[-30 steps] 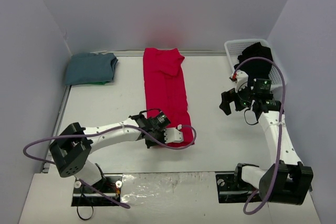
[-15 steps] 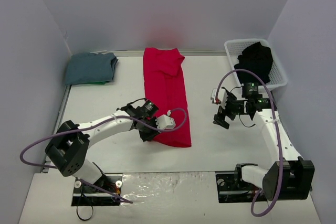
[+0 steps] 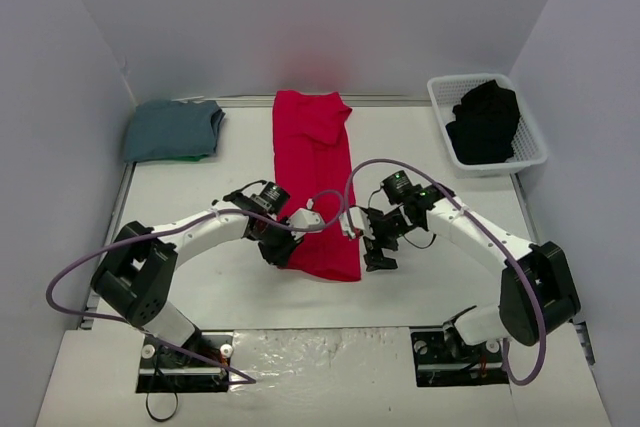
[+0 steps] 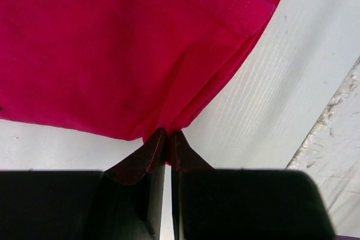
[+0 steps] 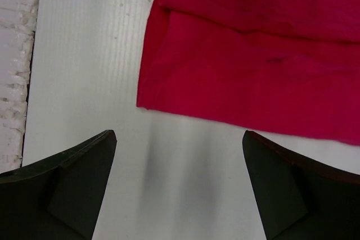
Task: Fold and stack the t-shirts
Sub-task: Grab the bottom of the folded rectangular tshirt with both arms
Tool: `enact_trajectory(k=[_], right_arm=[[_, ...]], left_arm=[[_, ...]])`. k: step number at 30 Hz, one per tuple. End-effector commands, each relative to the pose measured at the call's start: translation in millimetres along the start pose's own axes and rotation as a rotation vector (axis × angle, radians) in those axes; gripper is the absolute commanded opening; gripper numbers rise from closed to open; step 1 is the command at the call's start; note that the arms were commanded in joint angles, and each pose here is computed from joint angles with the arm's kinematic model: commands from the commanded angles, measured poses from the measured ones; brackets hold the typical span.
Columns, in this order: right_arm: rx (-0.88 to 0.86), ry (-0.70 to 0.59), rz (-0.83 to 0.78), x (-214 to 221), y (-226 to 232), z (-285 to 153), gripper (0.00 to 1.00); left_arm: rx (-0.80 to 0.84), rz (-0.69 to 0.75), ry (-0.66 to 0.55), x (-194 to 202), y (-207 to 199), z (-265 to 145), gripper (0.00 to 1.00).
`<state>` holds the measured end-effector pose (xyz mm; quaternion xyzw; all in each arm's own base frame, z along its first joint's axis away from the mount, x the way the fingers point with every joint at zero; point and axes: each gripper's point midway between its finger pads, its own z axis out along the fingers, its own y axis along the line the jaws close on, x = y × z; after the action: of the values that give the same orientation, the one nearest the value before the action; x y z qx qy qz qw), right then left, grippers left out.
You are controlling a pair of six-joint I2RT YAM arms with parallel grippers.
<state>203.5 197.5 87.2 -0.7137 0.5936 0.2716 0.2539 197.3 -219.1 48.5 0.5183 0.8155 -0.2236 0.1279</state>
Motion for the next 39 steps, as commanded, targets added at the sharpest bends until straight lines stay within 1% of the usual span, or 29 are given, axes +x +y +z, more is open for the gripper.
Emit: enact_trajectory(k=[1, 7, 9, 11, 16, 22, 36, 38, 39], right_arm=[[-0.048, 0.039, 0.001, 0.4, 9.9, 15.0, 0.88], [-0.092, 0.052, 0.002, -5.6, 23.6, 36.1, 0.72], [-0.092, 0.07, -0.001, -1.7, 25.2, 40.2, 0.69], [-0.101, 0.087, 0.008, 4.0, 27.3, 44.1, 0.63], [-0.135, 0.129, 0.02, 13.4, 36.4, 54.6, 0.54], [-0.137, 0.179, 0.022, 24.1, 36.8, 63.0, 0.51], [-0.151, 0.274, 0.012, 43.6, 43.3, 82.8, 0.49], [-0.139, 0.293, 0.014, 48.1, 42.9, 85.2, 0.47], [-0.134, 0.3, 0.016, 49.3, 42.3, 85.9, 0.43]], left_arm=[[0.031, -0.03, -0.054, -17.3, 0.4, -8.6, 0.02], [0.036, -0.07, -0.073, -16.9, 6.9, -11.1, 0.02], [0.04, -0.076, -0.077, -17.1, 7.3, -11.8, 0.02], [0.042, -0.084, -0.081, -17.1, 8.4, -12.1, 0.02], [0.054, -0.101, -0.085, -18.0, 9.5, -11.3, 0.02], [0.058, -0.11, -0.088, -17.8, 11.2, -11.5, 0.02], [0.067, -0.127, -0.086, -16.9, 13.8, -10.4, 0.02], [0.066, -0.128, -0.087, -17.1, 14.2, -10.9, 0.02], [0.067, -0.13, -0.087, -16.8, 14.5, -10.7, 0.02]])
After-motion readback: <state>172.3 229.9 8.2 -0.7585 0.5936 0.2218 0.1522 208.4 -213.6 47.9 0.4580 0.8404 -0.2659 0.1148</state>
